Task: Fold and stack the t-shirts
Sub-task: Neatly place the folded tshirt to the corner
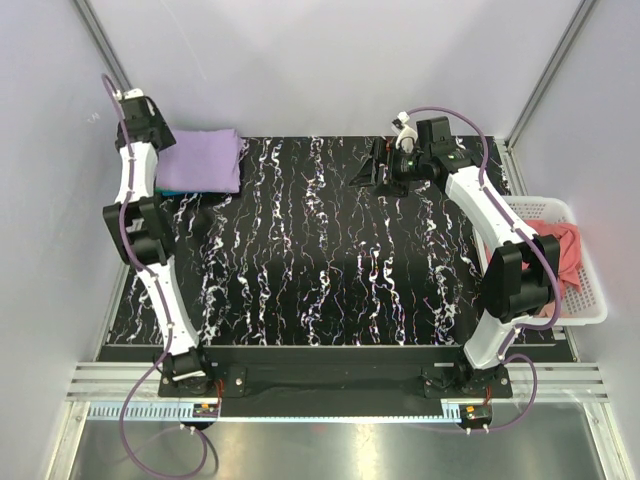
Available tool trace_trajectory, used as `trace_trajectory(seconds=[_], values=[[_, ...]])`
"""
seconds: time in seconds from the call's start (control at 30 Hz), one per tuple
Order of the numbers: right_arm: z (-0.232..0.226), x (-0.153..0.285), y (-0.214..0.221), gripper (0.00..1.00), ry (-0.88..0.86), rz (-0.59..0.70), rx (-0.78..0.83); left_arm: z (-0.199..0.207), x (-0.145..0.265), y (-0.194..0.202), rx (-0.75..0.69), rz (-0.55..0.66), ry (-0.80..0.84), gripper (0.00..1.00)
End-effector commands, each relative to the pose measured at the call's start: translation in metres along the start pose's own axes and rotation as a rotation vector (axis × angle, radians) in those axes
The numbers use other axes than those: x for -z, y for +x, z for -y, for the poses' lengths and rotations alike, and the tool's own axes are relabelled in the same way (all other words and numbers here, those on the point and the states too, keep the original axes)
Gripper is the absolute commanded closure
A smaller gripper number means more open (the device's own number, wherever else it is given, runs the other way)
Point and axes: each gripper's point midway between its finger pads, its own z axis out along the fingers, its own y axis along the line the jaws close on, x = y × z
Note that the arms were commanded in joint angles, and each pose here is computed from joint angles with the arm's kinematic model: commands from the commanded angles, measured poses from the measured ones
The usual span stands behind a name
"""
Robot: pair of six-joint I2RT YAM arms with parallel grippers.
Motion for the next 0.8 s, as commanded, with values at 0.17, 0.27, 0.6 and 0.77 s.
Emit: trace_trajectory(seconds=[0.17, 0.27, 0.6, 0.77], values=[[-0.008, 0.007, -0.011, 0.0, 0.013, 0.023, 0.037, 0.017, 0.029, -0.032, 0.043, 0.072, 0.014, 0.09], [-0.007, 0.015, -0.019, 0.0, 0.066, 0.084, 0.023, 0.053, 0.074, -0.033, 0.011, 0.051, 0.059, 0.06], [-0.02, 0.049, -0.035, 0.0, 0.135, 0.166, -0.103, 0.204, 0.26, 0.058, -0.128, -0.11, 0.494, 0.01], [-0.013, 0.083, -0.031, 0.0, 0.292, 0.21, -0.123, 0.247, 0.341, 0.093, -0.103, -0.186, 0.738, 0.01]])
